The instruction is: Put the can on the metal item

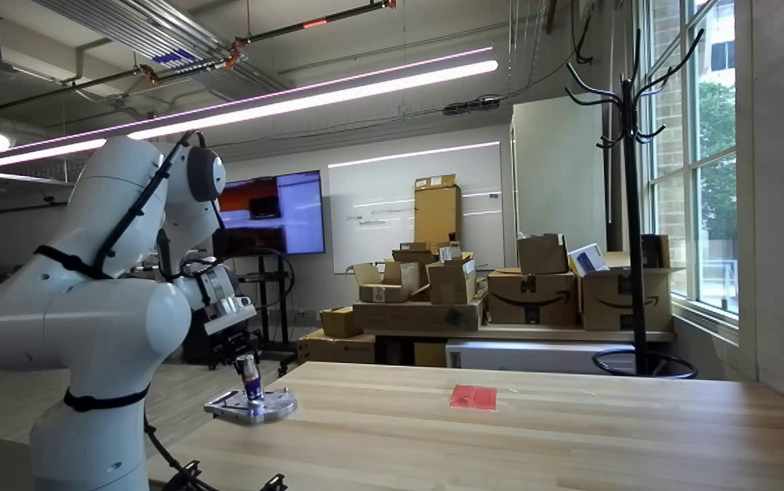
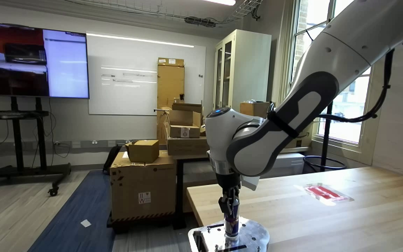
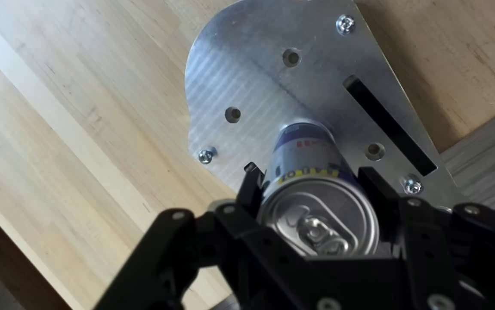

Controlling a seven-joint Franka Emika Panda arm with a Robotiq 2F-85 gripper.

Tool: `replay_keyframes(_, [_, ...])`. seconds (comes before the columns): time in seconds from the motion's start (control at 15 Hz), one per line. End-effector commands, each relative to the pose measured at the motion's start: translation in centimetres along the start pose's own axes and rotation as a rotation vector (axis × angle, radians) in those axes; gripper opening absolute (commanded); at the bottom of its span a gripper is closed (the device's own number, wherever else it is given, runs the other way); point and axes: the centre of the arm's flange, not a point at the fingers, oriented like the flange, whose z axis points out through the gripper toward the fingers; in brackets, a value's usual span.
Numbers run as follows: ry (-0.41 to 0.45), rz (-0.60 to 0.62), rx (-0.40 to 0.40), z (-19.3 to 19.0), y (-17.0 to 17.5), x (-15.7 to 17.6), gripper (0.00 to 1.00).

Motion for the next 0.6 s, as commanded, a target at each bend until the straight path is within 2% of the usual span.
replay_keyframes(0.0, [-0.014,-0.020,0.006,-0.36,0.65,1.52,0.35])
replay_keyframes(0.33, [-0.019,-0.028,0.018,-0.04,0.82,1.77,0.35])
replay_keyframes(0.4, [-0.028,-0.031,0.024,0.08,0.81,1.79,0.85])
replay_keyframes(0.47, [-0.037,-0.033,0.025,0.21,0.79,1.75,0.86])
replay_keyframes(0.53, [-0.050,-0.034,0.030,0.42,0.78,1.65,0.93])
